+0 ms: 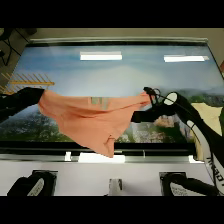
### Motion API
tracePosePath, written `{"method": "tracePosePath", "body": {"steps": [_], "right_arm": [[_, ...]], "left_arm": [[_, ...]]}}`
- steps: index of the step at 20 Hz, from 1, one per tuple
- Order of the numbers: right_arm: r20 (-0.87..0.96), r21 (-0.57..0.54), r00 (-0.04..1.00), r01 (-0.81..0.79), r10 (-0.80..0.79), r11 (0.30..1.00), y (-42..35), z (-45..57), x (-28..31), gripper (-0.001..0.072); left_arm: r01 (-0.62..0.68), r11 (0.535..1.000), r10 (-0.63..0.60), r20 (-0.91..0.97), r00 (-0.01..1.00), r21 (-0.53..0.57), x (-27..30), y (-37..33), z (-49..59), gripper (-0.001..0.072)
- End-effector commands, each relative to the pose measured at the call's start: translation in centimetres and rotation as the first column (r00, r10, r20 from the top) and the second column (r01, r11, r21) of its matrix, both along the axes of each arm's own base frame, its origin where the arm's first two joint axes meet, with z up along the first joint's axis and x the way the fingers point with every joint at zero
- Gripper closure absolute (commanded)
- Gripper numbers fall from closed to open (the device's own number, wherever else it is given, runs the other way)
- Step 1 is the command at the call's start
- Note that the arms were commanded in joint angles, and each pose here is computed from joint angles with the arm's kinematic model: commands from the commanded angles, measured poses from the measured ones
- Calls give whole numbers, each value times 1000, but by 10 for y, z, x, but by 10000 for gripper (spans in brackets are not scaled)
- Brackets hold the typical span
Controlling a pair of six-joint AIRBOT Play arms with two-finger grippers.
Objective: Fold the shirts.
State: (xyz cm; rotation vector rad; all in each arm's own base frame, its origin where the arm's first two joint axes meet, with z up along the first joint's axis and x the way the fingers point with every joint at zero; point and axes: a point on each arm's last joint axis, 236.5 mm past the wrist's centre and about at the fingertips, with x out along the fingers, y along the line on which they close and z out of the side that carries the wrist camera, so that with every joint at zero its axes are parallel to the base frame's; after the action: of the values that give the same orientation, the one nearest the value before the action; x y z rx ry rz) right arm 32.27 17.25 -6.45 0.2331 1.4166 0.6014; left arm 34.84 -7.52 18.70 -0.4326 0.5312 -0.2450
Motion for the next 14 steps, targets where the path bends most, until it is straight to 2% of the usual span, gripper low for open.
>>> {"method": "tracePosePath", "body": {"steps": [1, 9, 10, 11, 12, 13, 14], "right_arm": [[-126, 123, 990, 75, -59, 990, 31, -25, -14, 52], [-85, 118, 960, 276, -267, 954, 73, -48, 18, 63], [-81, 126, 957, 289, -280, 949, 76, -48, 21, 117], [-65, 129, 953, 303, -296, 944, 75, -47, 26, 267], [-46, 136, 952, 307, -304, 942, 75, -46, 31, 505], [-32, 146, 953, 302, -301, 942, 75, -44, 34, 682], [13, 151, 964, 261, -266, 953, 76, -40, 39, 689]], "left_arm": [[2, 1000, -2, 2, 1000, -11, 0, -2, 2, 671], [7, 999, -7, 3, 1000, -33, -1, -5, 3, 671], [7, 999, -7, 3, 1000, -32, -1, -5, 3, 671], [7, 999, -7, 3, 1000, -32, -1, -5, 3, 671], [7, 999, -7, 3, 1000, -32, -1, -5, 3, 671], [7, 999, -7, 4, 1000, -32, -1, -5, 4, 671], [6, 999, -6, 4, 1000, -32, -1, -4, 4, 671]]}}
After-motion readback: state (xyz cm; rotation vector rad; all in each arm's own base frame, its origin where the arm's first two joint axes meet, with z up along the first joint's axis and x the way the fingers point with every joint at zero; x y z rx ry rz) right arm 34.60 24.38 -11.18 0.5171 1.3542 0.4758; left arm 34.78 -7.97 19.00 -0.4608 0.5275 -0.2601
